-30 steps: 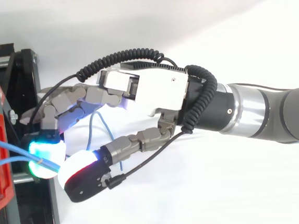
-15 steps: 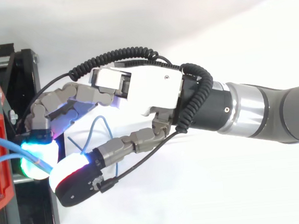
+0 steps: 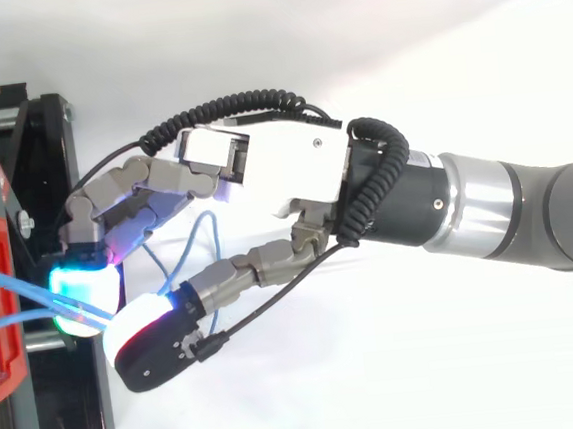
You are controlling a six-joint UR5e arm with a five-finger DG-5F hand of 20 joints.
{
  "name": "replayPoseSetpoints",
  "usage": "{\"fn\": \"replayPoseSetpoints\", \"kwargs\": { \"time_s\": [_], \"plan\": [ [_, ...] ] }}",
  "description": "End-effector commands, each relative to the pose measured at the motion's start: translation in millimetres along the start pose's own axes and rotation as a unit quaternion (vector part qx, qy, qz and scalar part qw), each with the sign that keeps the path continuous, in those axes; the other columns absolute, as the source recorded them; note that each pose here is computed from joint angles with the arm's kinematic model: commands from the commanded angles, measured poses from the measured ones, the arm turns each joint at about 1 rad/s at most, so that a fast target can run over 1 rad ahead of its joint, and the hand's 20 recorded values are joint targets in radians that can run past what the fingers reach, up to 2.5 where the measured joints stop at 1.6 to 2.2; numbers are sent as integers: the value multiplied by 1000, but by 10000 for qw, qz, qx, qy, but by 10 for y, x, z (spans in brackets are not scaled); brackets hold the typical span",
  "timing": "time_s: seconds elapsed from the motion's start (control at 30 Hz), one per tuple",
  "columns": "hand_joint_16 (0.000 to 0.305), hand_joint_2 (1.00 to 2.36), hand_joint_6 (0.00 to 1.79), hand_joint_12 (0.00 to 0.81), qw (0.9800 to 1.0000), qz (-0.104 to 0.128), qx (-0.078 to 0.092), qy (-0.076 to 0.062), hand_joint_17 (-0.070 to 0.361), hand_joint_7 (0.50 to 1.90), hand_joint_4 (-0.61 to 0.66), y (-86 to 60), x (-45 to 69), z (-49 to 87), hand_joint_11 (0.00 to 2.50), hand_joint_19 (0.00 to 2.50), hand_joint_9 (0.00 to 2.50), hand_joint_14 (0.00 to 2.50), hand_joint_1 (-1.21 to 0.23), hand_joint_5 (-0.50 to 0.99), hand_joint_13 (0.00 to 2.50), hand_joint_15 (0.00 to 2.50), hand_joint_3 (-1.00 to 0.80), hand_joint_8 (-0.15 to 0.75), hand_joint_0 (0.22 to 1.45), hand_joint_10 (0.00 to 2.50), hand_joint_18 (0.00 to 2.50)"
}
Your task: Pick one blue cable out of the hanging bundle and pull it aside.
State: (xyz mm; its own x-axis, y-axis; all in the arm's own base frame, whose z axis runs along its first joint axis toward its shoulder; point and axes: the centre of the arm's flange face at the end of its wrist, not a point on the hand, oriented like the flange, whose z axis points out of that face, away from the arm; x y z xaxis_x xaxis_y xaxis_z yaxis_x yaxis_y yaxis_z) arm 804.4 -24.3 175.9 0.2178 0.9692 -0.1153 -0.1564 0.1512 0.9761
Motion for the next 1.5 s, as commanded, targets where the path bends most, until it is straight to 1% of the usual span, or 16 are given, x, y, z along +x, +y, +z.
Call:
{"fn": "replayPoseSetpoints", "kwargs": {
  "time_s": [0.0,0.03,0.17,0.2,0.33,0.47,0.57,0.7,0.8,0.87,0.97,1.07,1.13,1.23,1.27,1.47],
  "plan": [
    [34,1002,917,323,10000,14,2,-4,75,978,49,4,0,1,381,83,814,7,-899,-168,627,203,-474,243,692,11,435],
    [33,1001,912,323,10000,23,-25,-17,75,995,64,59,-20,11,386,91,816,8,-893,-165,628,200,-489,246,681,11,435],
    [33,1000,896,323,10000,27,-53,-23,74,1061,127,127,-29,20,377,116,875,8,-863,-145,647,208,-500,253,616,13,440],
    [33,1000,892,325,10000,19,-74,-34,74,1058,125,233,-59,30,385,125,882,8,-840,-141,651,212,-500,254,601,13,447],
    [34,1000,879,329,10000,-21,59,-9,75,1074,129,234,-80,5,387,133,901,8,-767,-132,664,224,-500,260,570,13,454],
    [33,1002,868,327,9999,-30,103,-8,75,1114,121,225,-83,-3,400,154,929,8,-695,-126,669,221,-476,262,579,12,451],
    [33,1013,873,331,9999,-37,103,-8,74,1154,116,225,-83,-3,399,159,931,8,-719,-128,668,227,-350,262,585,12,446],
    [34,1020,901,337,9999,-35,96,-9,76,1085,83,226,-83,-2,399,170,863,9,-778,-166,650,234,-241,259,610,13,448],
    [34,1018,905,337,9999,-37,103,-8,77,1035,73,225,-83,-3,403,152,845,9,-824,-170,646,232,-284,256,635,12,449],
    [34,1014,902,337,9999,-30,103,-8,77,1072,33,225,-83,-3,409,137,853,8,-873,-171,646,222,-348,251,673,12,464],
    [34,1000,911,332,9999,24,102,-9,77,974,23,225,-83,-3,431,114,862,8,-916,-170,656,205,-500,251,712,12,495],
    [34,1000,914,327,9999,83,88,-12,76,1016,74,258,-89,0,437,127,889,9,-933,-165,671,223,-500,249,673,12,510],
    [34,1000,911,326,9999,94,81,-13,75,1027,96,270,-90,2,439,132,906,8,-916,-159,678,223,-500,252,649,13,514],
    [34,1000,896,327,9999,85,102,-9,76,1046,126,276,-93,-2,439,148,927,9,-824,-145,680,234,-500,257,590,13,513],
    [34,1000,891,332,9999,78,138,-10,77,1054,132,277,-108,-7,445,158,934,9,-751,-141,685,240,-500,260,565,14,514],
    [37,1000,872,346,9997,110,209,-7,84,1075,141,251,-121,-20,435,175,952,9,-696,-135,688,249,-500,275,520,12,509]
  ]
}}
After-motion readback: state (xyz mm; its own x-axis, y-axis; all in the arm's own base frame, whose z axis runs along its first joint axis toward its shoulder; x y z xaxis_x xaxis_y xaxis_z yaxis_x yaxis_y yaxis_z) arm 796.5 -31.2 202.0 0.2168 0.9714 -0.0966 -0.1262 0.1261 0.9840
